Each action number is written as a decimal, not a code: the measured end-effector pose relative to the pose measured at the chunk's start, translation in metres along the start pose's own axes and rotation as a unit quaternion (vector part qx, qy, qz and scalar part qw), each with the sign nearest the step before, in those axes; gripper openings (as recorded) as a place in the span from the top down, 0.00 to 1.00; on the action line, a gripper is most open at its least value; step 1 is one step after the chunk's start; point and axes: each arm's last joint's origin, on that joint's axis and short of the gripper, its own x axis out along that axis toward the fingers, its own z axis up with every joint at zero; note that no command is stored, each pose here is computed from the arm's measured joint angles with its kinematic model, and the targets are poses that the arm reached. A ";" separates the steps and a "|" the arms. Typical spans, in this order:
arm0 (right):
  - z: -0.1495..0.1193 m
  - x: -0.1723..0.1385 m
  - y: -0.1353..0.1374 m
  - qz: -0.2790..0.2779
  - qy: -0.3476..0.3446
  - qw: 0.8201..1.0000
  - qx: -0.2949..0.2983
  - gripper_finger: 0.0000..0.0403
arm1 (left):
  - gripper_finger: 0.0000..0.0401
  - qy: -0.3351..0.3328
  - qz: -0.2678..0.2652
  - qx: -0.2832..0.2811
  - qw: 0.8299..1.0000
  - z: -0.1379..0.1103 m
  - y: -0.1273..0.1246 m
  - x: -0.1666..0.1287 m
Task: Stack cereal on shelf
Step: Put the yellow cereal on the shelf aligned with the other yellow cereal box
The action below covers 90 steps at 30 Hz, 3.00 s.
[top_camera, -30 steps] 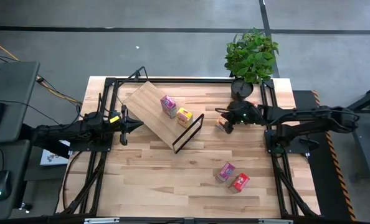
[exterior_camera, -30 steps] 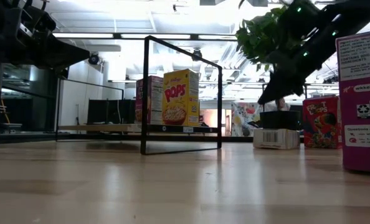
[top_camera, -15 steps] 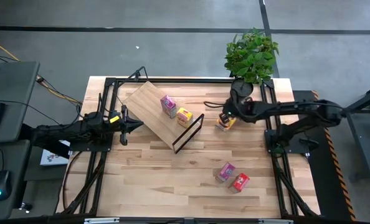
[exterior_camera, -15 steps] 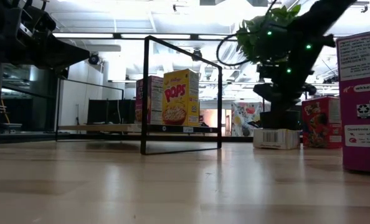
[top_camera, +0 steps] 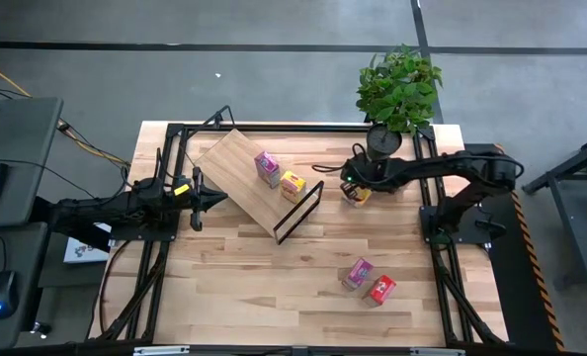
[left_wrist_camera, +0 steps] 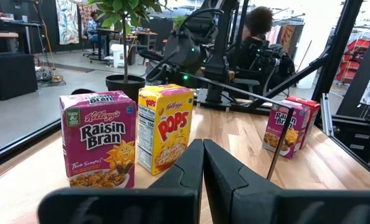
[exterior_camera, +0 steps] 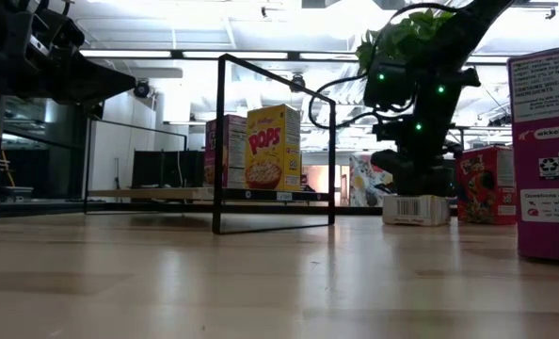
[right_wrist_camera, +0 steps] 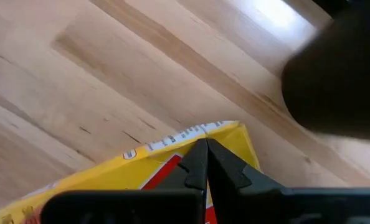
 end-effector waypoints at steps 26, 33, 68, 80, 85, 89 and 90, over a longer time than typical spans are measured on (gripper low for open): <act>0.001 -0.051 0.019 0.354 -0.035 0.894 -0.271 1.00 | 0.99 0.000 0.000 0.000 1.000 0.000 0.000 0.000; -0.023 -0.065 0.048 0.418 0.012 0.867 -0.272 1.00 | 0.99 0.000 0.000 0.000 1.000 0.000 0.000 0.000; -0.066 -0.089 0.008 0.187 -0.072 0.965 -0.170 1.00 | 0.99 0.000 0.000 0.000 1.000 0.000 0.000 0.000; -0.123 -0.044 -0.012 0.218 -0.230 0.945 0.083 1.00 | 0.99 0.000 0.000 0.000 1.000 0.000 0.000 0.000; -0.128 -0.038 -0.017 0.196 -0.223 0.951 0.092 1.00 | 0.99 0.000 0.000 0.000 1.000 0.000 0.000 0.000; -0.130 -0.036 -0.019 0.184 -0.216 0.954 0.096 1.00 | 0.99 0.000 0.000 0.000 1.000 0.000 0.000 0.000; -0.130 -0.036 -0.019 0.183 -0.216 0.954 0.098 1.00 | 0.99 0.000 0.000 0.000 1.000 0.000 0.000 0.000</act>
